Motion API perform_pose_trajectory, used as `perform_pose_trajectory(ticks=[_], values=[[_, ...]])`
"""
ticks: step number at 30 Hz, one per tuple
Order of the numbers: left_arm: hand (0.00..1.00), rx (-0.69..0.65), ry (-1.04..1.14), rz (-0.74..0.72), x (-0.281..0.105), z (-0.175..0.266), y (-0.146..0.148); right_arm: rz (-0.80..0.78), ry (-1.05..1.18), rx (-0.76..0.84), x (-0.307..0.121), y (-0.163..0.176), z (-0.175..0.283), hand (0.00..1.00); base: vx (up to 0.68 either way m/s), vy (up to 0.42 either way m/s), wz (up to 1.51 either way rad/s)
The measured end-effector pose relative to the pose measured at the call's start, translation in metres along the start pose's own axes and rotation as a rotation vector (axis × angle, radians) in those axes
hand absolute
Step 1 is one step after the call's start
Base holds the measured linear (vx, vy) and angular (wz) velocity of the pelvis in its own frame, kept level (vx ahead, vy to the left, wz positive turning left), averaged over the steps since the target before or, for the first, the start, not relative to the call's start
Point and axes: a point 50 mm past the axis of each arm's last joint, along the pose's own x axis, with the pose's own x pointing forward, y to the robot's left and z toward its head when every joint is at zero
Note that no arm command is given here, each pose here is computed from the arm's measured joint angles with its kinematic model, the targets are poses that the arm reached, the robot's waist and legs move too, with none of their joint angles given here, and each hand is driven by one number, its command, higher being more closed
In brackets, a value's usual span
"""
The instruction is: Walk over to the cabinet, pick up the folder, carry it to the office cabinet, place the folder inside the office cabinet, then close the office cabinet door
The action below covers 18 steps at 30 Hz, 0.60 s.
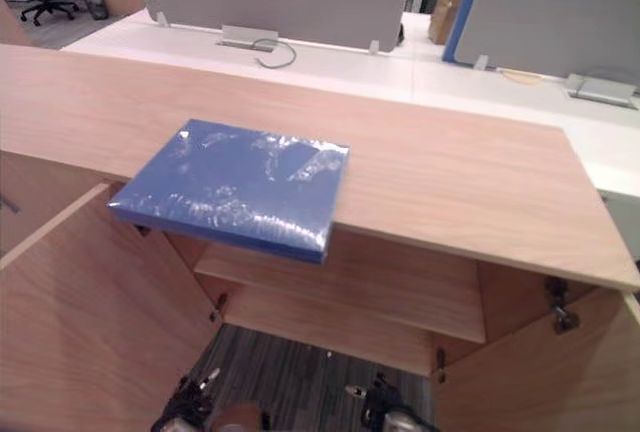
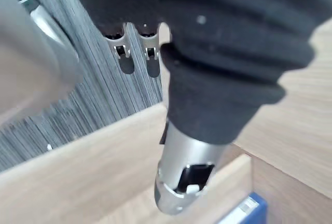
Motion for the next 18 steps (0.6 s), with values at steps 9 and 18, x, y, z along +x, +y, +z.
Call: perform_pose_trajectory(ticks=[9, 18], values=[[0.00, 0.009, -0.218, -0.371, -0.026, 0.048, -0.068, 0.014, 0.024, -0.040, -0.003, 0.003, -0.011, 0.00, 0.09, 0.030, 0.03], [0.00, 0.159, -0.473, -0.442, -0.067, 0.076, -0.090, -0.010, 0.037, -0.069, -0.005, -0.005, -0.015, 0.00, 0.00, -0.080, 0.09]])
